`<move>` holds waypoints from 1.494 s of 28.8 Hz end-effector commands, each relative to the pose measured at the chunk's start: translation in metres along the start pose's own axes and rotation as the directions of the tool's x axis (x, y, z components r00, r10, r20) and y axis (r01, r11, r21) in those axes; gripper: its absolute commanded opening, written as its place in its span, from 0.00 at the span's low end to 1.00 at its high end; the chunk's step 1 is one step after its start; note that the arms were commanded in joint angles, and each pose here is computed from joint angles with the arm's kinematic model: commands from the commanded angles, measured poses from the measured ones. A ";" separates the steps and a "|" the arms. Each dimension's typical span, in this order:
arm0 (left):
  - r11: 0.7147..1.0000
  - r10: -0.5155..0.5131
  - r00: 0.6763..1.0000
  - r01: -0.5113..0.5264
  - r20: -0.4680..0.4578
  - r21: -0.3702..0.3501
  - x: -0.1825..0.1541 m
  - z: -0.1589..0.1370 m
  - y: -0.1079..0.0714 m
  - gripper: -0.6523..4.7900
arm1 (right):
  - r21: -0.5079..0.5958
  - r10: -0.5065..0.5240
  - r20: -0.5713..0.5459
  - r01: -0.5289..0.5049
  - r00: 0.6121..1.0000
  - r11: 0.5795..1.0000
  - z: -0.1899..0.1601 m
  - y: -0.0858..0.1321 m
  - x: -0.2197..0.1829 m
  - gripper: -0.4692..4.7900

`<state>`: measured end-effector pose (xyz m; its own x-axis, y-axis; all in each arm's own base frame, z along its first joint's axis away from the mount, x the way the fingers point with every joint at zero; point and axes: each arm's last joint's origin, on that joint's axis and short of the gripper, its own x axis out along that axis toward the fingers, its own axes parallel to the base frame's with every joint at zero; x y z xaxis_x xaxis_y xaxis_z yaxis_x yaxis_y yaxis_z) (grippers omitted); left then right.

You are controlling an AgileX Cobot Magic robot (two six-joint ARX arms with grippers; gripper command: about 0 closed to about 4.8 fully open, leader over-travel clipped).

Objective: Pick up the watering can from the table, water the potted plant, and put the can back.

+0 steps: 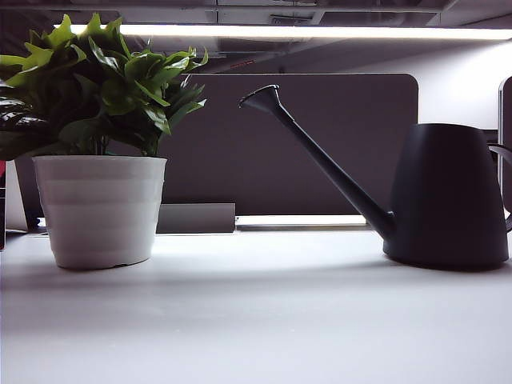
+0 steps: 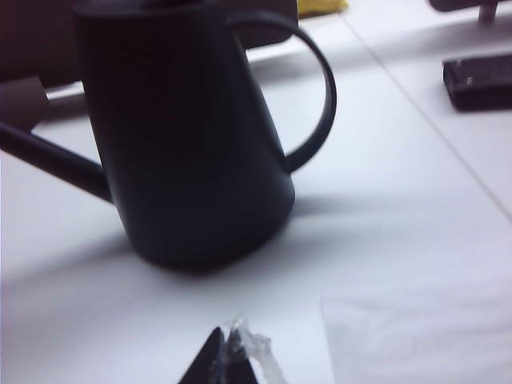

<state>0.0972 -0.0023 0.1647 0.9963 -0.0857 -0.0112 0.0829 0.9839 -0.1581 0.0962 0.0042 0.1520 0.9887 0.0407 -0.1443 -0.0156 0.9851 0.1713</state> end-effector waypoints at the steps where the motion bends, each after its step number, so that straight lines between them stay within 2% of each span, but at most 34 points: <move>1: 1.000 -0.007 1.000 0.007 0.019 0.006 0.000 0.003 -0.001 0.11 | -0.021 0.010 0.047 -0.009 0.999 1.000 0.007 0.001 -0.001 0.08; 9: 1.000 -0.008 1.000 0.008 0.021 0.004 0.000 0.003 -0.001 0.11 | -0.054 -0.040 0.056 0.043 0.998 0.998 0.015 0.001 -0.005 0.08; 11: 1.000 -0.024 0.999 0.024 0.039 -0.005 -0.001 0.006 -0.002 0.11 | -0.057 -0.034 0.087 0.039 0.996 0.998 0.022 0.003 -0.007 0.15; 12: 0.999 -0.038 0.998 0.038 0.047 -0.006 -0.001 0.009 -0.003 0.11 | -0.064 -0.029 0.107 0.036 0.994 0.997 0.028 0.004 -0.009 0.25; 14: 0.998 -0.062 0.995 0.063 0.073 -0.006 -0.004 0.019 -0.005 0.11 | -0.075 -0.016 0.167 0.029 0.986 0.997 0.048 0.007 -0.018 0.57; 16: 0.996 -0.084 0.991 0.087 0.108 -0.018 -0.007 0.033 -0.008 0.11 | -0.135 -0.007 0.235 0.039 0.972 0.990 0.070 0.011 -0.029 0.92; 17: 0.995 -0.094 0.988 0.097 0.124 -0.018 -0.009 0.038 -0.009 0.11 | -0.171 -0.003 0.256 0.049 0.967 0.984 0.080 0.013 -0.033 1.00; 21: 0.985 -0.155 0.971 0.166 0.182 -0.044 -0.016 0.069 -0.017 0.11 | -0.286 0.006 0.286 0.079 0.958 0.955 0.130 0.022 -0.045 1.00; 23: 0.974 -0.214 0.953 0.225 0.215 -0.031 -0.016 0.084 -0.023 0.11 | -0.292 0.013 0.275 0.071 0.961 0.954 0.153 0.026 -0.042 1.00; 26: 0.958 -0.275 0.921 0.287 0.274 -0.003 -0.013 0.107 -0.031 0.11 | -0.367 0.024 0.226 0.063 0.974 0.928 0.184 0.032 -0.027 1.00; 31: 0.921 -0.382 0.897 0.390 0.220 0.008 0.008 0.139 -0.050 0.11 | -0.423 -0.006 0.106 0.051 0.994 0.905 0.207 0.036 0.018 1.00; 32: 0.906 -0.418 0.886 0.422 0.202 0.023 0.015 0.146 -0.057 0.11 | -0.425 -0.014 0.063 0.040 0.998 0.904 0.204 0.035 0.030 1.00; 35: 0.838 -0.546 0.823 0.537 0.159 0.097 0.030 0.161 -0.085 0.11 | -0.431 -0.045 -0.086 0.003 0.995 0.902 0.186 0.031 0.067 1.00; 37: 0.796 -0.605 0.787 0.597 0.121 0.099 0.036 0.165 -0.101 0.11 | -0.439 -0.087 -0.134 0.019 0.987 0.898 0.177 0.027 0.088 1.00; 39: 0.754 -0.656 0.754 0.652 0.037 0.077 0.043 0.164 -0.118 0.11 | -0.468 -0.137 -0.168 0.043 0.976 0.883 0.168 0.017 0.109 1.00; 41: 0.737 -0.671 0.739 0.674 -0.056 0.058 0.048 0.158 -0.132 0.11 | -0.484 -0.169 -0.190 0.057 0.967 0.873 0.159 0.004 0.129 1.00; 42: 0.732 -0.672 0.735 0.678 -0.085 0.072 0.050 0.154 -0.138 0.11 | -0.500 -0.186 -0.202 0.063 0.962 0.864 0.153 -0.004 0.140 1.00; 43: 0.713 -0.686 0.718 0.696 -0.119 0.088 0.052 0.149 -0.144 0.11 | -0.504 -0.207 -0.219 0.071 0.954 0.861 0.147 -0.013 0.150 1.00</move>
<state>0.1401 -0.1215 0.3332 0.6589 -0.7522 -0.0070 0.7503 0.6578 -0.0654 0.2586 -0.0217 0.2716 0.9004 -0.1203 -0.4182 -0.0292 0.9422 -0.3339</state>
